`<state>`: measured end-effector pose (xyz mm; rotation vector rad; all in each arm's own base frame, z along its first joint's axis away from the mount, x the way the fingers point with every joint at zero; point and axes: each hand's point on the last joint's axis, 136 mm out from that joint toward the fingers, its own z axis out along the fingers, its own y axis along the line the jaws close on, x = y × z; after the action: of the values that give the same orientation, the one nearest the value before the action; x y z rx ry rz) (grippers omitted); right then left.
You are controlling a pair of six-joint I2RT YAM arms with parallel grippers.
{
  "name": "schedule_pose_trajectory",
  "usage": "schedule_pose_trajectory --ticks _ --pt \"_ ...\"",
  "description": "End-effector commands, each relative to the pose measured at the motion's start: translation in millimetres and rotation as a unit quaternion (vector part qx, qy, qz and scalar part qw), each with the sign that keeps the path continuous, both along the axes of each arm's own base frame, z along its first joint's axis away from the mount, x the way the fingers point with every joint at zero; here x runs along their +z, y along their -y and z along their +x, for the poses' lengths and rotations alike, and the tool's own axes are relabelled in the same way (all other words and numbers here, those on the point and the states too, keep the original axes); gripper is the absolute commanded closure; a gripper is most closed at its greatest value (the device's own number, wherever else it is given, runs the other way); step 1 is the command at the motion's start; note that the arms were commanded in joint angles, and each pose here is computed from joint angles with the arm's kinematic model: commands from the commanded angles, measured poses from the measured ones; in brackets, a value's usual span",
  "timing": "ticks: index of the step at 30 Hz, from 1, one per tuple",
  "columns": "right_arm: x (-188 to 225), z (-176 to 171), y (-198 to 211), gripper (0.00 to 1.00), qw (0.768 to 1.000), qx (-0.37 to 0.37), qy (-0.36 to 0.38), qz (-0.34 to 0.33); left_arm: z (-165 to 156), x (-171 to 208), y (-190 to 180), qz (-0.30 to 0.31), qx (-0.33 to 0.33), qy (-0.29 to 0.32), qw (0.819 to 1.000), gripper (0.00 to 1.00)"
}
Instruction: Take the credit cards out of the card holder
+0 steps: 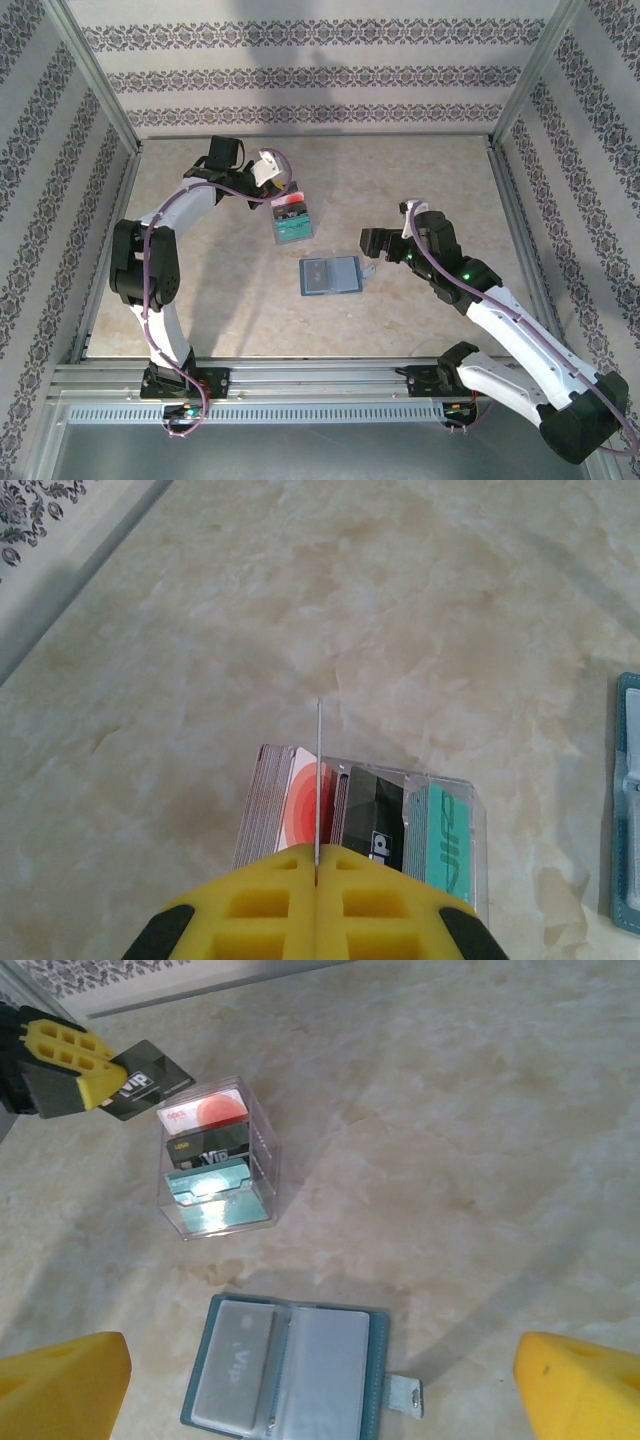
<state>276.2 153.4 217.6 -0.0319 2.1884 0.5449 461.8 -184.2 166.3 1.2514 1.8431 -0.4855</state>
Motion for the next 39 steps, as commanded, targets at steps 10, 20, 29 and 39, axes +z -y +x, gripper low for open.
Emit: schedule_pose_trajectory --ticks 10,20,29,39 --pt "-8.9 2.3 14.8 0.02 0.999 -0.04 -0.006 0.003 -16.3 -11.4 10.6 -0.033 -0.062 -0.017 0.997 1.0" --pt "-12.0 3.5 11.4 0.02 0.999 -0.037 -0.011 0.01 -19.3 -35.1 11.8 -0.023 -0.075 -0.055 0.995 1.0" --pt "-10.5 4.1 10.4 0.02 0.999 -0.036 -0.009 0.014 -8.8 -52.9 11.5 -0.014 -0.073 -0.076 0.994 1.0" --pt "-11.6 3.3 8.7 0.02 0.999 -0.033 -0.01 0.02 -0.8 -61.0 12.5 -0.008 -0.072 -0.087 0.994 1.0"
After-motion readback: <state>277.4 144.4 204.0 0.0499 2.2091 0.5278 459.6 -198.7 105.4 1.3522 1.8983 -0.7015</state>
